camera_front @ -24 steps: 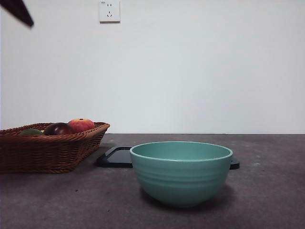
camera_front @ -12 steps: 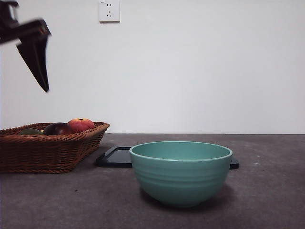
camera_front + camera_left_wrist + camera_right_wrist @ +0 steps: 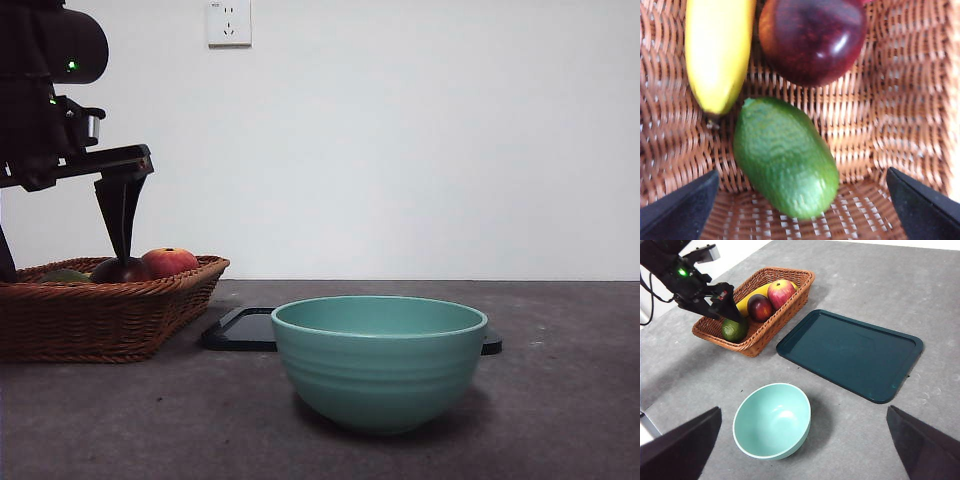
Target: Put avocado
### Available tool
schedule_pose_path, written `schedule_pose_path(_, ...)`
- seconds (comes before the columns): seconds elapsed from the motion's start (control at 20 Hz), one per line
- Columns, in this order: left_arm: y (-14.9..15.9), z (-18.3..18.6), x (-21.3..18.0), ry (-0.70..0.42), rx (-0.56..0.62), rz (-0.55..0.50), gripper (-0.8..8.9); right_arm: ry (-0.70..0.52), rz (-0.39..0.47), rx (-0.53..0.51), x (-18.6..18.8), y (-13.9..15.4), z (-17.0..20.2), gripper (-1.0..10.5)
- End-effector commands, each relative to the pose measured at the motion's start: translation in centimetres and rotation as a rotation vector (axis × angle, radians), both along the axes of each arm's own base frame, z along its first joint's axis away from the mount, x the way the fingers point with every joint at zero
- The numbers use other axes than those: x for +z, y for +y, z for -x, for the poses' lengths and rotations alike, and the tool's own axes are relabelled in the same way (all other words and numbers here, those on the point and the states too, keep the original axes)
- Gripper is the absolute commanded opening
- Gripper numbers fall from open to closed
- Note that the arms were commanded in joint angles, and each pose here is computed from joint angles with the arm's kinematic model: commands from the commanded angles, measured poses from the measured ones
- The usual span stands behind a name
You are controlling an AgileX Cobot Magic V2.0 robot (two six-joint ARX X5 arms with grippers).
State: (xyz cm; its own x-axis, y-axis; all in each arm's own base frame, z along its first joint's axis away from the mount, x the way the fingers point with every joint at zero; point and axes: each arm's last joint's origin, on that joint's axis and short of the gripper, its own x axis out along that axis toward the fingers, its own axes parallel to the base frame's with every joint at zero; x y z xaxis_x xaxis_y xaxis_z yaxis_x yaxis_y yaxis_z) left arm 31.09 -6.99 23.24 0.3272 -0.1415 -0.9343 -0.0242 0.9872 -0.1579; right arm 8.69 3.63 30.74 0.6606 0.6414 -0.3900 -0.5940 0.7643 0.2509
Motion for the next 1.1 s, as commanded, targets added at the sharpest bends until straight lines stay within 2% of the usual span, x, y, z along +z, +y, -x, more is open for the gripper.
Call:
schedule_pose_path(0.05,-0.2,-0.9,-0.7,0.012,-0.002,-0.02,6.47,-0.024,-0.002,0.009,0.5,0.0,0.1,6.0)
schedule_pose_path(0.3,-0.4,-1.9,-2.6,0.05,0.001,-0.027,6.44,-0.024,-0.003,0.009,0.6,0.0,0.1,6.0)
schedule_pose_path(0.45,-0.4,-2.1,-2.9,0.05,0.001,-0.027,4.84,-0.025,-0.003,0.009,0.6,0.0,0.1,6.0)
schedule_pose_path(0.65,-0.4,-2.1,-3.5,0.079,0.0,-0.033,4.6,-0.027,-0.003,0.009,0.6,0.0,0.1,6.0)
schedule_pose_path(0.85,-0.2,-2.3,-3.7,0.078,0.003,-0.034,2.18,-0.027,-0.003,0.009,0.6,0.0,0.1,6.0)
schedule_pose_path(1.1,-0.1,-2.6,-1.9,0.051,-0.011,-0.032,2.09,-0.028,-0.003,0.009,0.6,0.0,0.1,6.0)
